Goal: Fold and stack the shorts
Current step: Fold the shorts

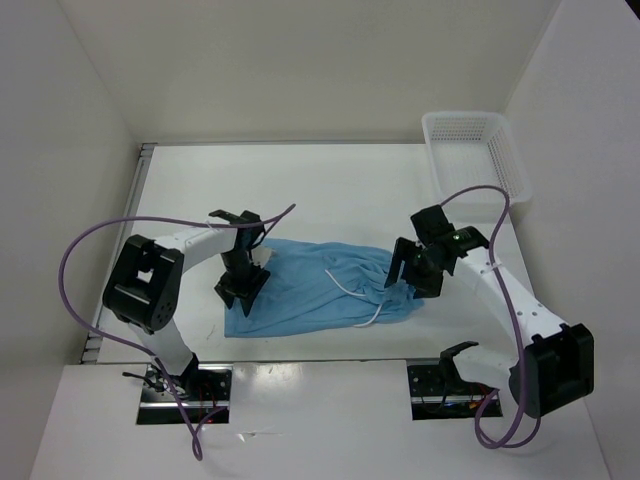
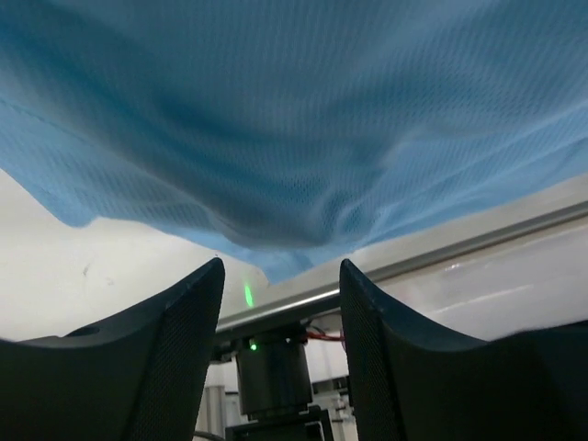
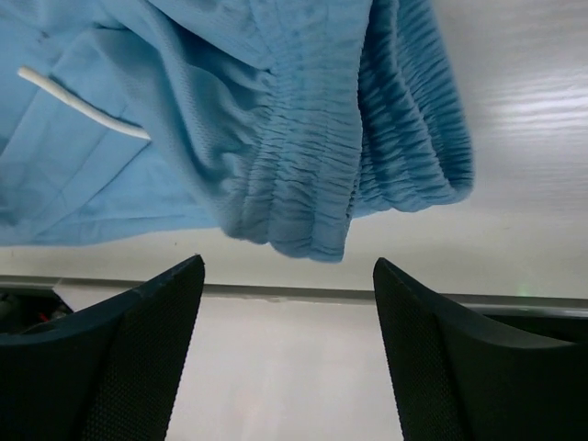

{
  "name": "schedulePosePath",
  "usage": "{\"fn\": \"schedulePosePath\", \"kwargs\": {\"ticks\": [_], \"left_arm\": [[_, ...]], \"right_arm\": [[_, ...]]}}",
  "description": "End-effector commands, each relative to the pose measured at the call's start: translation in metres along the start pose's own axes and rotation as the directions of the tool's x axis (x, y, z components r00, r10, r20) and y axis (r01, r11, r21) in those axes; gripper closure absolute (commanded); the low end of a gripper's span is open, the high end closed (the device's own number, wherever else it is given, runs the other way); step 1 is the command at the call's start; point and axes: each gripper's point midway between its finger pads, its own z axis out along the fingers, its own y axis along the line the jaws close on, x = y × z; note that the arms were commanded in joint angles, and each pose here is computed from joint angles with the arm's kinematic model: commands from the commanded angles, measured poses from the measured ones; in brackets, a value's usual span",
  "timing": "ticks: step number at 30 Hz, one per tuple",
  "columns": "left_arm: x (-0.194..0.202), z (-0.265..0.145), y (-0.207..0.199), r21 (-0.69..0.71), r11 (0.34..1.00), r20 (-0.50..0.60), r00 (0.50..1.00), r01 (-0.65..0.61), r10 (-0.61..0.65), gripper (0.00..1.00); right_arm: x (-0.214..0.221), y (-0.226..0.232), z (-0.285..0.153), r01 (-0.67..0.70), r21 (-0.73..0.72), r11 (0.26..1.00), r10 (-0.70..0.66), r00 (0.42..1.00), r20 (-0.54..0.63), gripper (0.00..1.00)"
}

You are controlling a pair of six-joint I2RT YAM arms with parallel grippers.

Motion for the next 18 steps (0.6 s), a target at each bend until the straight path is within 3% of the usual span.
{"fn": "schedulePosePath", "kwargs": {"ticks": [1,6,12,13,14,16,17,18], "left_arm": [[-0.021,-0.003,-0.001,-0.003,1.000,0.071,0.997,-0.022,0.022,0.39],[-0.023,0.005,-0.010,0.042,0.999,0.054,0.998,-0.030,0.027,0.43],[-0.016,0.011,-0.011,0.053,0.998,0.026,0.999,-0.024,0.023,0.65],[-0.016,0.011,-0.011,0.054,0.998,0.026,0.999,-0.024,0.023,0.69],[-0.016,0.011,-0.011,0.054,0.998,0.026,0.999,-0.024,0.023,0.78],[-0.014,0.010,-0.011,0.054,0.998,0.017,1.000,-0.022,0.021,0.87],[-0.014,0.010,-0.013,0.066,0.998,0.017,1.000,-0.022,0.021,0.91],[-0.012,0.010,-0.013,0.067,0.998,0.009,1.000,-0.020,0.020,0.97]], "right_arm": [[0.008,0.017,0.013,-0.086,-0.116,0.989,0.086,0.996,-0.007,0.20],[0.008,0.028,0.023,-0.129,-0.183,0.975,0.128,0.992,-0.016,0.17],[0.010,0.031,0.041,-0.152,-0.193,0.969,0.146,0.988,-0.044,0.20],[0.010,0.031,0.041,-0.152,-0.193,0.969,0.146,0.988,-0.044,0.24],[0.014,0.028,0.044,-0.155,-0.184,0.971,0.148,0.988,-0.053,0.37],[0.015,0.027,0.046,-0.164,-0.184,0.969,0.156,0.986,-0.054,0.52],[0.013,0.028,0.046,-0.162,-0.190,0.968,0.155,0.987,-0.048,0.65],[0.015,0.026,0.048,-0.164,-0.184,0.969,0.156,0.986,-0.054,0.71]]}}
